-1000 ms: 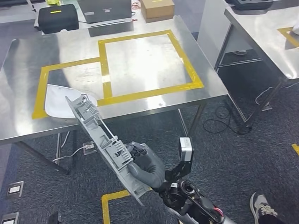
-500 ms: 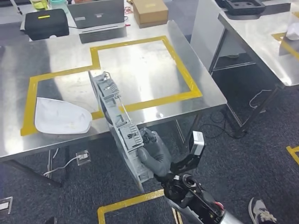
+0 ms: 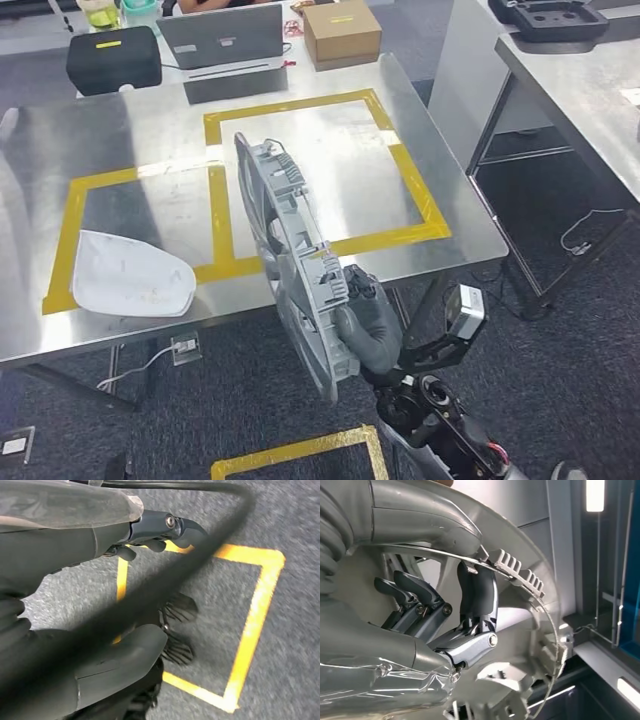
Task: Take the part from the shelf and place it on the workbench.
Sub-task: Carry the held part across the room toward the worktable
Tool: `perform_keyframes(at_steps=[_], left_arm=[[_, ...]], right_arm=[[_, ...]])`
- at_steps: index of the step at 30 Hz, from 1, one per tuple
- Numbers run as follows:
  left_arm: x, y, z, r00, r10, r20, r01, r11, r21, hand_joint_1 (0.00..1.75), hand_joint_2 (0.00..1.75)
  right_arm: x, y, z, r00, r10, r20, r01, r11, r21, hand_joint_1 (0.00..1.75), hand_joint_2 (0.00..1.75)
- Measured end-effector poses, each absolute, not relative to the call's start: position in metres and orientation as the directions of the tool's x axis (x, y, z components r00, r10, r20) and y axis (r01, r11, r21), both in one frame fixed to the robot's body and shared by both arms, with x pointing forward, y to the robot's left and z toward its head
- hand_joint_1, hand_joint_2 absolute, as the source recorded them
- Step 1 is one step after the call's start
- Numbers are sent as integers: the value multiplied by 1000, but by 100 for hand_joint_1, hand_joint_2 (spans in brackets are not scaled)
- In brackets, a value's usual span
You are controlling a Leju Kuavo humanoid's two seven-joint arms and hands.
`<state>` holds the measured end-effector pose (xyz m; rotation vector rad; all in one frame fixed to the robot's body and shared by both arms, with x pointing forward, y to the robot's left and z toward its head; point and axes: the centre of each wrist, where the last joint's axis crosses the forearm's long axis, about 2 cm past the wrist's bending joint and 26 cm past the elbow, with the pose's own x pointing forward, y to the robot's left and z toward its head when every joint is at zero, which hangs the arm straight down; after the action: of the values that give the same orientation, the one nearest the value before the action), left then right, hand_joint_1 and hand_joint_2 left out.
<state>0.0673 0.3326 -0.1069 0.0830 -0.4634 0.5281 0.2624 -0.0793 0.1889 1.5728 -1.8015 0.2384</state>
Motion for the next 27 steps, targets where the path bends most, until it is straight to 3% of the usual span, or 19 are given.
perform_keyframes(at_steps=[7, 13, 18, 22, 27], left_arm=[[67, 333, -107, 767, 461, 447, -498, 866, -39, 0, 175], [67, 335, -107, 764, 456, 457, -496, 868, -36, 0, 175], [69, 333, -107, 761, 456, 462, -495, 868, -42, 0, 175], [70, 333, -106, 764, 447, 466, -486, 873, -41, 0, 175], [76, 331, -106, 767, 432, 474, -468, 882, -46, 0, 175]], right_arm=[[265, -85, 194, -120, -741, 661, -903, 358, 237, 175, 175], [278, -91, 206, -424, -500, 755, -773, 635, -14, 175, 175], [286, -94, 219, -533, -402, 745, -699, 706, -118, 175, 175], [297, -95, 233, -679, -154, 718, -520, 790, -323, 175, 175], [313, -86, 256, -789, 72, 610, -332, 786, -522, 175, 175]])
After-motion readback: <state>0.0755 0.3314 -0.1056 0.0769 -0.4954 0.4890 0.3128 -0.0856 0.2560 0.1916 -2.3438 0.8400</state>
